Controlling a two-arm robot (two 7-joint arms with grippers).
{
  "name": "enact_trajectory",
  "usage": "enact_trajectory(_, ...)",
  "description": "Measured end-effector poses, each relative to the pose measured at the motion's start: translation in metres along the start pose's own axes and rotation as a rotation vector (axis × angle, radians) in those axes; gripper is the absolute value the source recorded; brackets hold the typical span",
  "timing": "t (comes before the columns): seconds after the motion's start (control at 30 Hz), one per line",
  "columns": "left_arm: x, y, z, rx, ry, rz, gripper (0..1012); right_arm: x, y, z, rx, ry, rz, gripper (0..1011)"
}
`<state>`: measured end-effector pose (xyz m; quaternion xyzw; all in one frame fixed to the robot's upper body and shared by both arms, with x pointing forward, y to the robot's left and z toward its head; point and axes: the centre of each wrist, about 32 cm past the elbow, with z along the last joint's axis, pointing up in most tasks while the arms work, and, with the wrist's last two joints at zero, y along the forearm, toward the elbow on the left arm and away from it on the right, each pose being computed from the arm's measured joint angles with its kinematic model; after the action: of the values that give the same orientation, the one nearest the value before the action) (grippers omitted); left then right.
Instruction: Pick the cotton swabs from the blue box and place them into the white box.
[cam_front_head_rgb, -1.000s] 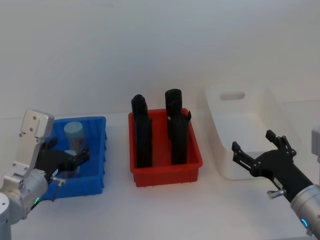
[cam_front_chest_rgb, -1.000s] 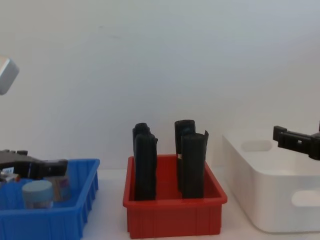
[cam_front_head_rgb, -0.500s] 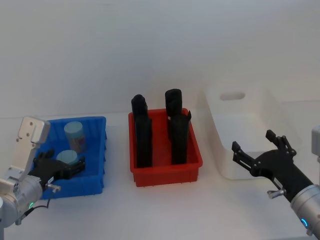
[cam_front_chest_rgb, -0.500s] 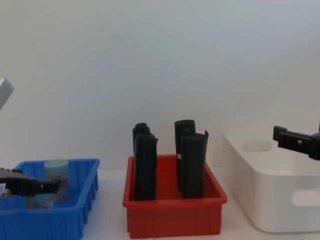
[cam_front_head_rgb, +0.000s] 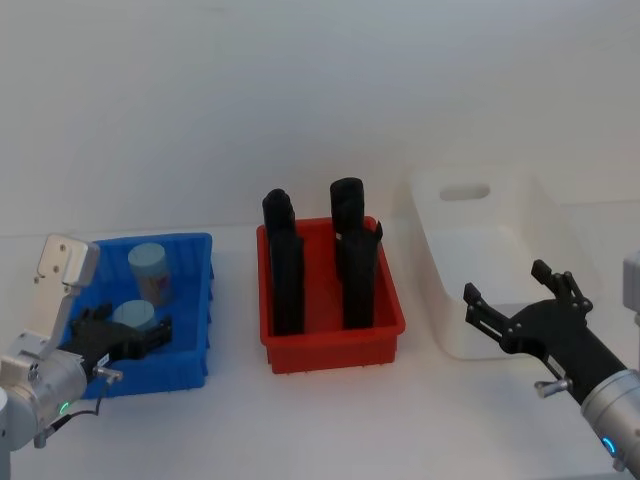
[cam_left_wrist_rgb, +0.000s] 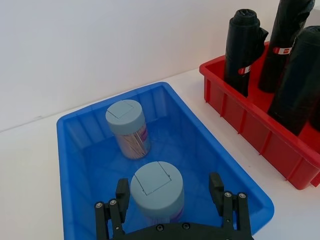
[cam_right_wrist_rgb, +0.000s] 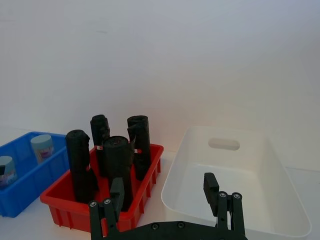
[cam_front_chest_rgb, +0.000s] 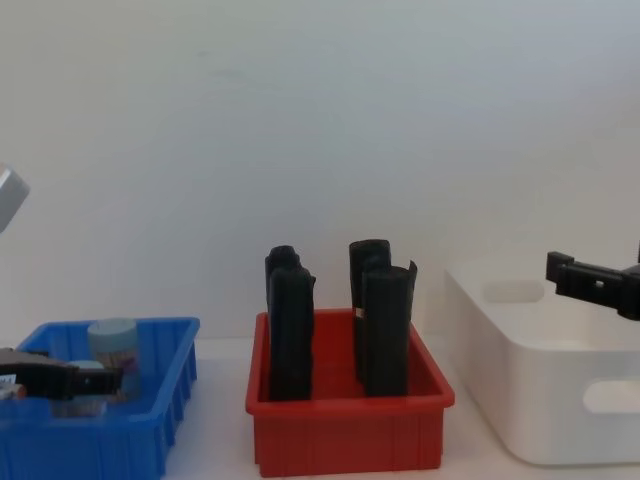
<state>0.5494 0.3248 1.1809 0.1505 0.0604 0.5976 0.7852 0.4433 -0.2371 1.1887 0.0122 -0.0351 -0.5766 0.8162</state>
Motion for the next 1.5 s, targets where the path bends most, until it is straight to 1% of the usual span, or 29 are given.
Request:
enact_trajectory(0.27, 0.0033, -0.0073, -0.0004, -0.001, 0.014, -0.005, 1004, 0.000, 0.000, 0.000, 0.000, 0.000, 0.000, 1001)
enact_trajectory(0.63, 0.0066, -0.0152, -0.0019, 0.008, 0.021, -0.010, 1004, 0.000, 0.000, 0.000, 0.000, 0.000, 0.000, 1002)
enact_trajectory(0.8, 0.0079, -0.0182, -0.0024, 0.015, 0.020, -0.010, 926, 0.000, 0.000, 0.000, 0.000, 0.000, 0.000, 1001)
enact_trajectory(0.83, 0.0081, -0.0186, -0.0024, 0.017, 0.019, -0.010, 883, 0.000, 0.000, 0.000, 0.000, 0.000, 0.000, 1002)
enact_trajectory(0.9, 0.0083, -0.0192, -0.0026, 0.018, 0.018, -0.009, 848, 0.000, 0.000, 0.000, 0.000, 0.000, 0.000, 1001)
enact_trajectory(0.93, 0.0085, -0.0197, -0.0027, 0.019, 0.016, -0.008, 794, 0.000, 0.000, 0.000, 0.000, 0.000, 0.000, 1001)
enact_trajectory(0.97, 0.0087, -0.0201, -0.0026, 0.019, 0.014, -0.007, 784, 0.000, 0.000, 0.000, 0.000, 0.000, 0.000, 1002)
enact_trajectory(1.0, 0.0087, -0.0201, -0.0026, 0.019, 0.014, -0.007, 738, 0.000, 0.000, 0.000, 0.000, 0.000, 0.000, 1001)
enact_trajectory(1.03, 0.0088, -0.0204, -0.0025, 0.018, 0.011, -0.006, 738, 0.000, 0.000, 0.000, 0.000, 0.000, 0.000, 1001)
enact_trajectory(1.07, 0.0088, -0.0204, -0.0025, 0.018, 0.009, -0.006, 683, 0.000, 0.000, 0.000, 0.000, 0.000, 0.000, 1001)
enact_trajectory(1.2, 0.0089, -0.0205, -0.0020, 0.015, 0.001, -0.004, 670, 0.000, 0.000, 0.000, 0.000, 0.000, 0.000, 1002)
enact_trajectory(1.3, 0.0088, -0.0198, 0.0003, 0.007, -0.007, -0.003, 670, 0.000, 0.000, 0.000, 0.000, 0.000, 0.000, 1001)
enact_trajectory(1.43, 0.0082, -0.0175, 0.0044, -0.006, -0.020, -0.001, 671, 0.000, 0.000, 0.000, 0.000, 0.000, 0.000, 1002)
enact_trajectory(1.5, 0.0079, -0.0157, 0.0078, -0.015, -0.029, -0.002, 670, 0.000, 0.000, 0.000, 0.000, 0.000, 0.000, 1001)
